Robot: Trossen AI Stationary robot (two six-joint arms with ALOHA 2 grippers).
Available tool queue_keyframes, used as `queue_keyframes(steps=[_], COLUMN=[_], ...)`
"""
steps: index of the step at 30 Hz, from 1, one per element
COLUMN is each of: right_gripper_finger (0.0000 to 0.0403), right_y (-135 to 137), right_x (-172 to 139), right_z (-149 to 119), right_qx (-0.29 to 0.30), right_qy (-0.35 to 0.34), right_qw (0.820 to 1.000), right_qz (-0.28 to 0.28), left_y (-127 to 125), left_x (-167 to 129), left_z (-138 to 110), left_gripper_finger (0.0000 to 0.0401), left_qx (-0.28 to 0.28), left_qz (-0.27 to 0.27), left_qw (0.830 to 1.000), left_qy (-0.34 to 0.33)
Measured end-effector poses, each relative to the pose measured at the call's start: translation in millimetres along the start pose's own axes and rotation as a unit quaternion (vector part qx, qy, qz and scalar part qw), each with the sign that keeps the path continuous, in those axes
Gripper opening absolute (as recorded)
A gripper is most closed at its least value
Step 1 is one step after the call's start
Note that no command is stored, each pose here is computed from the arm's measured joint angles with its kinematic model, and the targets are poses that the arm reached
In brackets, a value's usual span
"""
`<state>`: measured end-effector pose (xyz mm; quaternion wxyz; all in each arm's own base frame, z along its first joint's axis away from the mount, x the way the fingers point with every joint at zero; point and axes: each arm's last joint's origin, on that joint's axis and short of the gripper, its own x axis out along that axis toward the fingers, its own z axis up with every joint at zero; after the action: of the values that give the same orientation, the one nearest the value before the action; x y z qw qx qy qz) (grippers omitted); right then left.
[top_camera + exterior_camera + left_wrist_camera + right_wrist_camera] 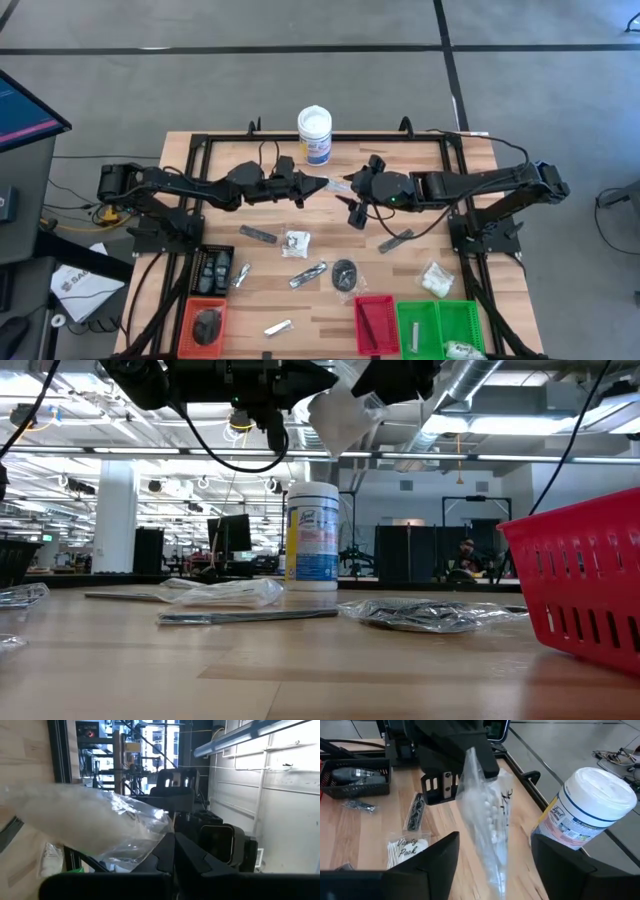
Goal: Pick & Place Travel size toiletries
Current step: Put the white cotton pack into the right green bin
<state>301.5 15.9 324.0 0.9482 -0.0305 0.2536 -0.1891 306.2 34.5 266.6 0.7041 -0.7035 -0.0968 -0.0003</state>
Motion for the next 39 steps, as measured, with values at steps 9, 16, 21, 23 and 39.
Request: queue_keyframes(steps=[9,16,21,23,39], right_gripper_finger=[0.0169,0.0149,0.0145,0.0145,0.0121], right_y=[0,0,1,1,1], right_x=[0,0,0,0,0], right_z=[0,0,0,0,0], right_qx=[0.0,0.002,0.002,0.002,0.001], right_qy=[-0.001,-0.002,-0.002,-0.001,0.0], right_qw=[1.0,1.0,1.0,1.0,1.0], right_qz=[0.001,0.001,0.008,0.012,0.012], left_y=[0,0,0,0,-15], left_x=[0,0,0,0,6], left_z=[0,0,0,0,-5], left_gripper_finger=[0.0,0.0,0.0,0.0,0.0], left_qx=[0.0,0.0,0.0,0.0,0.011], left_qz=[0.0,0.0,0.0,0.0,-0.025], left_qw=[1.0,1.0,1.0,1.0,1.0], left_qy=[0.0,0.0,0.0,0.002,0.011])
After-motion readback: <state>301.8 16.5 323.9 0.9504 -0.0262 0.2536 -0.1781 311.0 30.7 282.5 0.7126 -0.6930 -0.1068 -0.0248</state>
